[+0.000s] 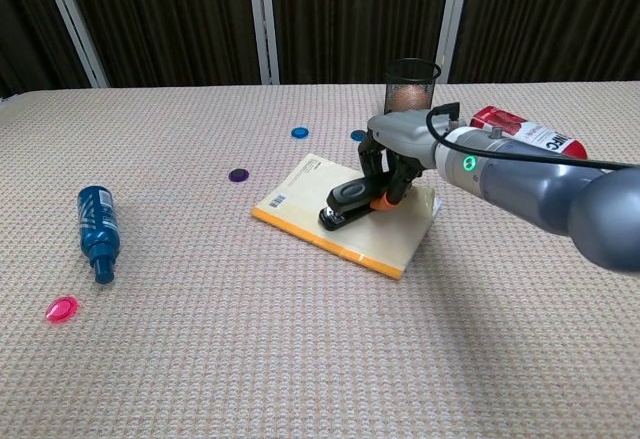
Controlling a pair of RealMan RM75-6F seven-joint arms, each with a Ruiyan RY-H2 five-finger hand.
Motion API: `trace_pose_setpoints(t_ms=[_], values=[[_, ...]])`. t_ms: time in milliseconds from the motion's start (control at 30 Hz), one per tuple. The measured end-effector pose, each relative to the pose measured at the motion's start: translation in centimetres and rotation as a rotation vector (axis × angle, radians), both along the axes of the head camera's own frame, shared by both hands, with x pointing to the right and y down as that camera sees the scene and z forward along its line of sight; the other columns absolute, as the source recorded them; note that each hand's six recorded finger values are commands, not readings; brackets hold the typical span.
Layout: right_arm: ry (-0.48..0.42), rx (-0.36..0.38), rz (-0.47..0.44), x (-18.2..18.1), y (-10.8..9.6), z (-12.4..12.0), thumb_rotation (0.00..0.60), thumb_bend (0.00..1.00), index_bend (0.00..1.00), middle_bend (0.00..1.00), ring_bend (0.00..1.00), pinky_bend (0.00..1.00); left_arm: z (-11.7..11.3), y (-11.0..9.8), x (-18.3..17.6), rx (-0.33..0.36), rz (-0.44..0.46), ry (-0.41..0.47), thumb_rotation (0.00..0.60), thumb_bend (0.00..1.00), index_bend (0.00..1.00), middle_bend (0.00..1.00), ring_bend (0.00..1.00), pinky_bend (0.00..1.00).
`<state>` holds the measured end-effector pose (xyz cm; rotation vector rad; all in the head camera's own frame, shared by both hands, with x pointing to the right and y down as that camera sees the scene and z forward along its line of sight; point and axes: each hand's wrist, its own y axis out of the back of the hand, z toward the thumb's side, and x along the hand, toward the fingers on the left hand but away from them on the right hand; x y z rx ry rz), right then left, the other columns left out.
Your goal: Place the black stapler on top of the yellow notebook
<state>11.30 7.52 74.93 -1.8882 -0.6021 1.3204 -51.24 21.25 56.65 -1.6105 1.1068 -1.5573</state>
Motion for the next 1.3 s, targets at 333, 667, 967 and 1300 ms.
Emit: trace_pose_setpoints(t_ms=[333, 667, 967, 1300], values=[[0.016, -0.002, -0.013, 0.3, 0.9, -0.4, 0.6, 0.22, 0.3, 0.33, 0.35, 0.55, -0.4, 0.2, 0.4, 0.013, 0.016, 0.008, 0.6, 0.3, 0.03, 0.0, 0.0, 0.16], [0.036, -0.016, -0.01, 0.6, 1.3, -0.9, 0.6, 0.22, 0.0, 0.05, 0.06, 0.31, -0.8, 0.4, 0.3, 0.025, 0.014, 0.016, 0.6, 0.3, 0.03, 0.0, 0.0, 0.16], [0.056, 0.046, -0.009, 2.6, 1.6, -4.2, 0.6, 0.2, 0.0, 0.0, 0.0, 0.14, -1.1, 0.4, 0.1, 0.037, 0.01, 0.016, 0.6, 0.3, 0.03, 0.0, 0.0, 0.16], [0.13, 0.184, 0.028, 13.1, 5.2, -11.1, 0.6, 0.19, 0.0, 0.0, 0.0, 0.0, -1.5, 0.6, 0.5, 0.055, 0.01, 0.003, 0.6, 0.3, 0.04, 0.0, 0.0, 0.16]])
